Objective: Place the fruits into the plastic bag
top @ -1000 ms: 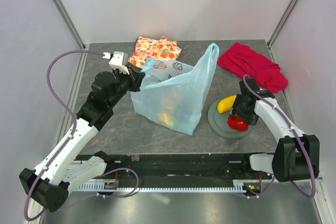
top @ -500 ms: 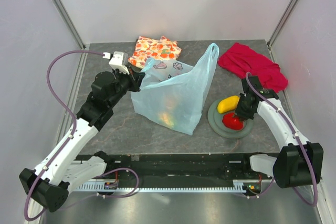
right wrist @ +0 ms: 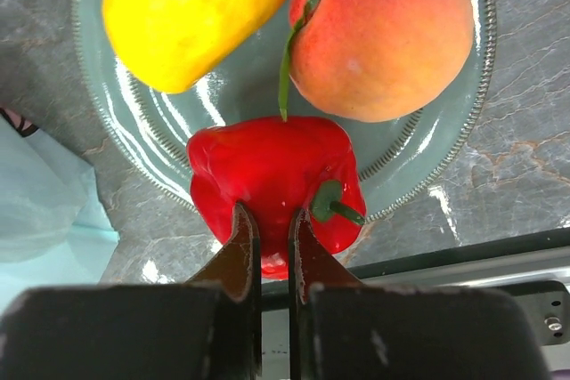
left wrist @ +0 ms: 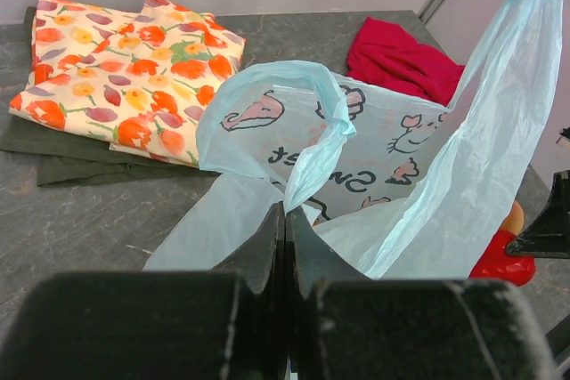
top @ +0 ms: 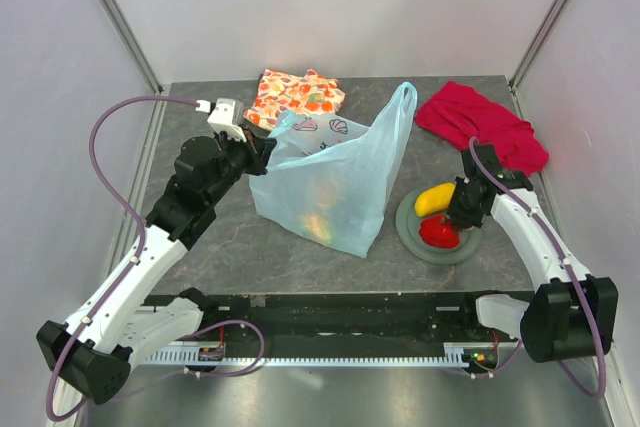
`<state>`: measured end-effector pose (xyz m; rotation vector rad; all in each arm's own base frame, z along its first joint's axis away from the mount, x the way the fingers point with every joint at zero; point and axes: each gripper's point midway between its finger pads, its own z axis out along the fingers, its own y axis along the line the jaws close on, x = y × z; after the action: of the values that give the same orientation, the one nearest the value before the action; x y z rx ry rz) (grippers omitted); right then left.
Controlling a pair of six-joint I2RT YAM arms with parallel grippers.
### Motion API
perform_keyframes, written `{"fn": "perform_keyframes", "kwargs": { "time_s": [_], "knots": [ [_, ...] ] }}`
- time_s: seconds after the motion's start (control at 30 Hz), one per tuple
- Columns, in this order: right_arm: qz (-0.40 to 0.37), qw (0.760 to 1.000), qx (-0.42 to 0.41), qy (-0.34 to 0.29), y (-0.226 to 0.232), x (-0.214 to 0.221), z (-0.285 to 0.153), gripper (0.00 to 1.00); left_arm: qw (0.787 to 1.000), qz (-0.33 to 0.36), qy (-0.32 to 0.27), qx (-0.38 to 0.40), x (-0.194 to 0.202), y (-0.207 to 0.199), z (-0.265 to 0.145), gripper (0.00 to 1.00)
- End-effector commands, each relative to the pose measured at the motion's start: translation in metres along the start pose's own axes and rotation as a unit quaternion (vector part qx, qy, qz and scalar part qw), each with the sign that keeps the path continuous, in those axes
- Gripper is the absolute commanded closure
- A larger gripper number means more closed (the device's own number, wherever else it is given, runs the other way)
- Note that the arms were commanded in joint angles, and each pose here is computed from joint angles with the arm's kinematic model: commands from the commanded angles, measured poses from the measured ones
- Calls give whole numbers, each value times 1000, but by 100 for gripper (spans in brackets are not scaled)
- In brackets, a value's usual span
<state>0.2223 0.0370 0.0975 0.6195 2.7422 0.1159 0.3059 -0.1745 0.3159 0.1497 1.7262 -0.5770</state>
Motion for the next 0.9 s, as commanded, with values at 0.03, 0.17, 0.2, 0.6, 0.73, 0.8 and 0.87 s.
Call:
{"fn": "perform_keyframes", "kwargs": {
  "time_s": [0.03, 0.17, 0.2, 0.6, 0.73, 0.8, 0.87],
  "knots": [
    [-6, 998, -33, -49, 15, -25, -37, 100, 1000, -16, -12, 12, -8, -7, -4, 98],
    [-2, 996, -44, -82, 20, -40, -59, 100, 1000, -16, -3, 27, -5, -12, -1, 98],
    [-2, 995, -47, -93, 23, -46, -67, 100, 999, -16, -1, 30, -4, -14, -1, 98],
    [-17, 960, -159, -230, 59, -91, -173, 100, 999, -17, -26, 36, -25, -19, -6, 98],
    [-27, 941, -228, -249, 80, -92, -201, 100, 999, -19, -24, 37, -24, -19, -5, 98],
    [-34, 926, -260, -272, 89, -96, -223, 100, 999, -22, -21, 36, -23, -19, -5, 98],
    [-44, 910, -297, -284, 100, -96, -242, 100, 999, -23, -22, 38, -23, -20, -6, 98]
  ]
}}
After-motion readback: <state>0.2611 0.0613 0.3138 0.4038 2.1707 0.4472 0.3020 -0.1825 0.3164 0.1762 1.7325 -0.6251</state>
